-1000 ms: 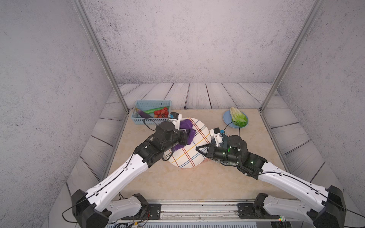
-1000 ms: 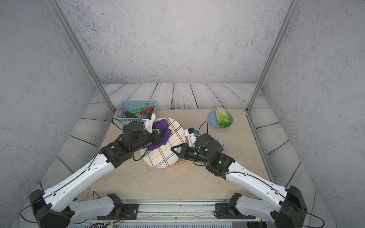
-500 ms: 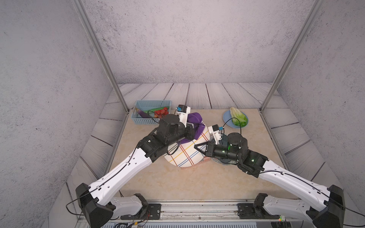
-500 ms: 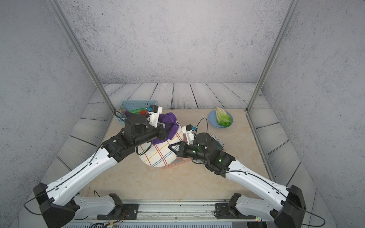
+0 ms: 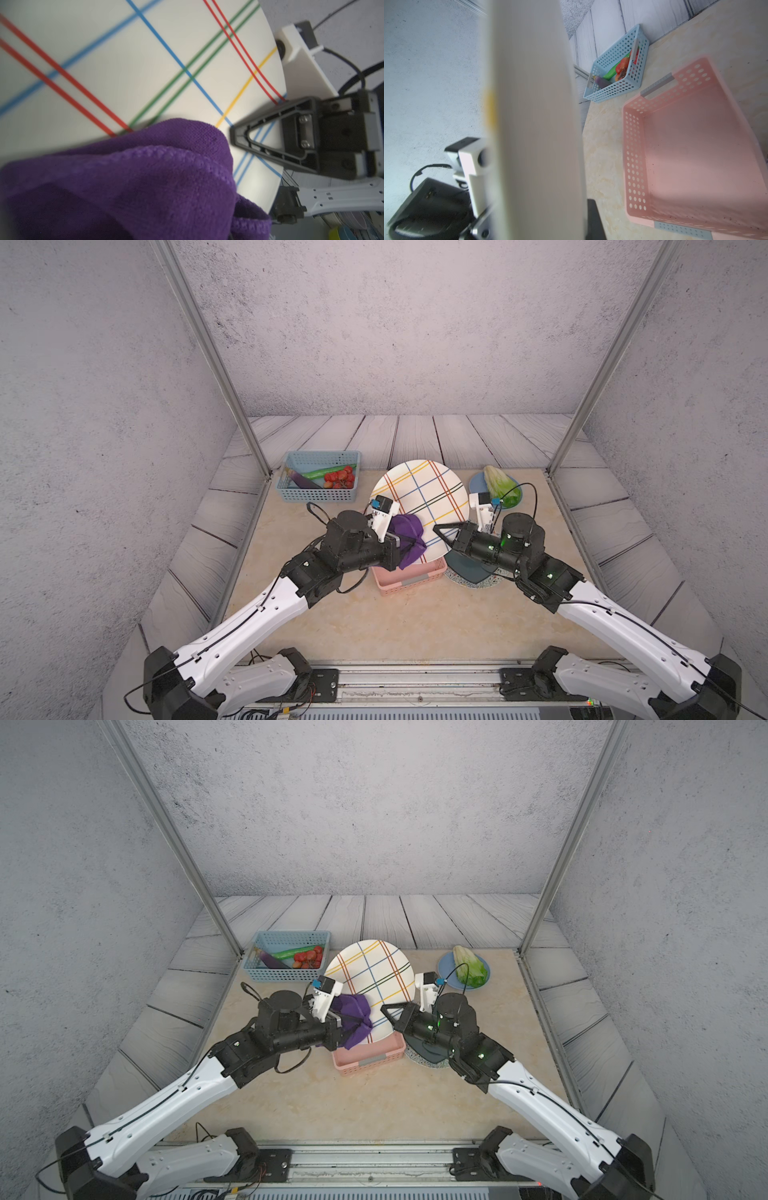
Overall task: Wipe the wet plate dry
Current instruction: Wipe the plate with towel.
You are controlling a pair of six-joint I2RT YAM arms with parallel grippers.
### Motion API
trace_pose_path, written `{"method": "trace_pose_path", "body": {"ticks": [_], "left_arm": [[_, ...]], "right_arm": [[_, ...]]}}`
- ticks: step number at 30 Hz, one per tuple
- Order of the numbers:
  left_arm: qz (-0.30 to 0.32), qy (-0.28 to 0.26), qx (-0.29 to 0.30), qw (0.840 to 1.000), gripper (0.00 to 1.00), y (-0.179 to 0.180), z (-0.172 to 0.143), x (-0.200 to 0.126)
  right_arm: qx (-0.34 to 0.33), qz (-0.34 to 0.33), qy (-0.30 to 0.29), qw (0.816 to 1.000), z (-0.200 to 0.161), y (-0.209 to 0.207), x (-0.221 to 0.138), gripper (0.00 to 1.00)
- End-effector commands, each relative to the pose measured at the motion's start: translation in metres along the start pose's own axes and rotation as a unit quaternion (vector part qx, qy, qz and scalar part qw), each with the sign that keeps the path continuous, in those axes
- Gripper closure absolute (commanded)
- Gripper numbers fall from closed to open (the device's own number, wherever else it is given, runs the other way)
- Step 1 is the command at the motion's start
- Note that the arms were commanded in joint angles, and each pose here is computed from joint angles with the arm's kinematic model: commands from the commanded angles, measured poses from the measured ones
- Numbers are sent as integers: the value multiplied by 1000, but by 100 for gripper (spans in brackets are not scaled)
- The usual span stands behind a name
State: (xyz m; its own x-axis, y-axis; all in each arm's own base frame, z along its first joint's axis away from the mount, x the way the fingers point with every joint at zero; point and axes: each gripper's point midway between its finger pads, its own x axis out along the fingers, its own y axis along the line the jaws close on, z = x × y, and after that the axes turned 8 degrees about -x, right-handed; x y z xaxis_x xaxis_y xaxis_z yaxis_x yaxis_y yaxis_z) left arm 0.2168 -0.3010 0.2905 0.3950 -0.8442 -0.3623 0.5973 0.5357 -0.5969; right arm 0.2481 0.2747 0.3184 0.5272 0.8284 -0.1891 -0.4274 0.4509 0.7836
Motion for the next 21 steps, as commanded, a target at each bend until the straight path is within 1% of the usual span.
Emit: {"method": "trace_pose_path", "body": {"ticks": [1, 3, 4, 6, 7, 8, 9, 10, 12, 15, 16, 18, 19, 20, 21], "left_arm": [[2, 57, 8, 998, 100, -11, -22, 13], [49, 38, 1, 998, 100, 5, -8, 9], [51, 13, -12, 999, 100, 10, 5, 4], [32, -47, -80, 995, 100, 29, 31, -14], [12, -87, -118, 989, 100, 37, 49, -25], [-6, -130, -147, 981, 100, 42, 67, -43], [-18, -158, -175, 972, 100, 48, 80, -59], [-37, -190, -203, 960, 100, 50, 95, -80], [-79, -225, -235, 942, 100, 44, 111, -104], [-161, -264, -275, 910, 100, 23, 132, -130], [-193, -275, -283, 898, 100, 15, 139, -137], [-257, -285, -312, 869, 100, 5, 152, -144], [-292, -294, -324, 851, 100, -1, 159, -151], [-317, -300, -340, 833, 100, -1, 165, -154], [-339, -303, -353, 818, 100, -1, 171, -156]], "right_arm": [[-71, 217, -96, 969, 60, 127, -37, 100], [-67, 227, -101, 966, 61, 130, -40, 100], [-64, 221, -107, 967, 63, 126, -42, 100], [-58, 200, -116, 971, 68, 116, -48, 100], [-49, 188, -120, 974, 71, 108, -51, 100], [-38, 177, -129, 975, 76, 98, -57, 100], [-25, 169, -139, 975, 82, 88, -62, 100], [-13, 170, -152, 973, 88, 80, -70, 100], [0, 183, -167, 969, 96, 74, -79, 100], [11, 223, -184, 957, 100, 75, -87, 100], [11, 245, -194, 950, 103, 80, -90, 100], [13, 297, -202, 933, 106, 91, -95, 100], [14, 319, -200, 926, 107, 96, -95, 100], [7, 342, -195, 919, 107, 103, -97, 100], [2, 357, -180, 916, 106, 109, -94, 100]]}}
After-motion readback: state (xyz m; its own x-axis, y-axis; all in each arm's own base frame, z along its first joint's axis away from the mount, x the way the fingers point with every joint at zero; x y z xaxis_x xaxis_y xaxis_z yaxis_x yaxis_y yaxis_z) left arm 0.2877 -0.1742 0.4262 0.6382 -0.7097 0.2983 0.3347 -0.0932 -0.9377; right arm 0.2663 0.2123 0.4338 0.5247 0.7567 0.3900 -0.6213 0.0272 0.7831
